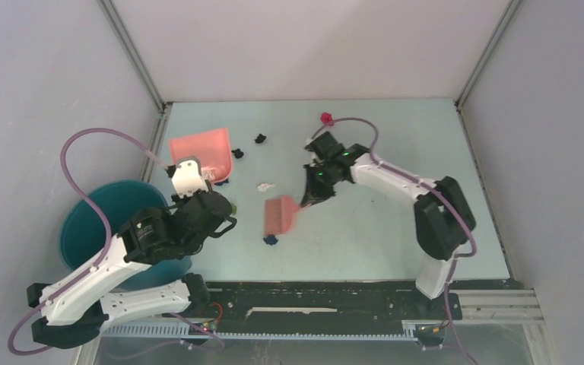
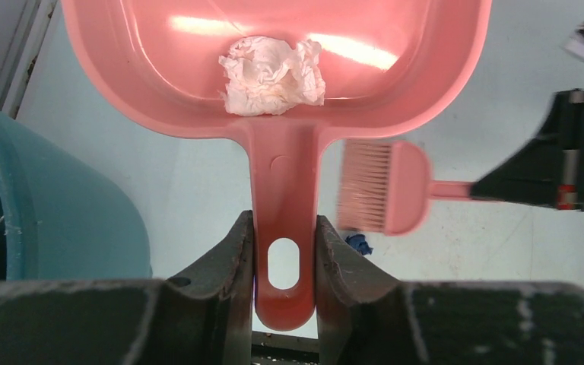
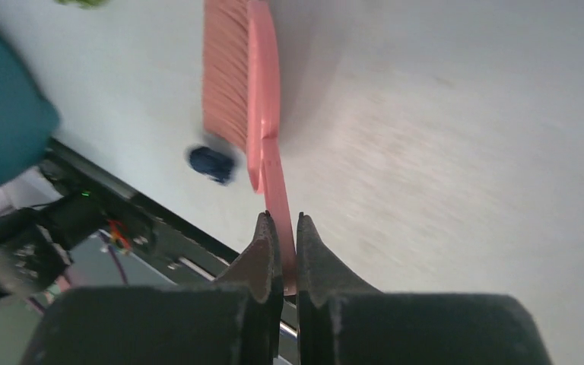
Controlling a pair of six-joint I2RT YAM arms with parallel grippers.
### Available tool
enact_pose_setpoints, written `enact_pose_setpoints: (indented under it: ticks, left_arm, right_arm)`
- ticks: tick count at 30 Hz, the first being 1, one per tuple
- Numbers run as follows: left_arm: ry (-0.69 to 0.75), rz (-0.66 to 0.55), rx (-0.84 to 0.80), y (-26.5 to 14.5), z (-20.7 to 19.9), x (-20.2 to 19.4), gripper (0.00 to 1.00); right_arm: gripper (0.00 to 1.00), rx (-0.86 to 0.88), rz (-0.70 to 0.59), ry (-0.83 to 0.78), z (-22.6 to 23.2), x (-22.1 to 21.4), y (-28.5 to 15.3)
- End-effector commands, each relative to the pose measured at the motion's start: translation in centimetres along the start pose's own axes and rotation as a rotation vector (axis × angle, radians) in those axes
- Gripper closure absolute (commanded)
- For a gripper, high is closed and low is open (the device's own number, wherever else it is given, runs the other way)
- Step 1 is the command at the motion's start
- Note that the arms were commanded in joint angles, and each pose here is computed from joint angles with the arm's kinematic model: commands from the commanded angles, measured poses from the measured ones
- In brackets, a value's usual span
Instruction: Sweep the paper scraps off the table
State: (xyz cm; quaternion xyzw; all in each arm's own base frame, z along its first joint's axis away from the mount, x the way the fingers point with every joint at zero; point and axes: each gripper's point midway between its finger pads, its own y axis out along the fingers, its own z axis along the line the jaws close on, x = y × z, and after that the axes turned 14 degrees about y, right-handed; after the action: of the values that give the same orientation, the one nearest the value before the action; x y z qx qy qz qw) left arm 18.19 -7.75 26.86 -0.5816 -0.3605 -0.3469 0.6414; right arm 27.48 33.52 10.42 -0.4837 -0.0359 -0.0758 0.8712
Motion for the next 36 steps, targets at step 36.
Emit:
enact_pose_setpoints:
  ticks: [36]
  left_arm:
    - [0.065, 0.04, -0.191, -0.4, -2.2, -2.2, 1.0]
  right_arm:
    - [1.0, 0.545, 0.027, 0.073, 17.2, 9.4, 3.1]
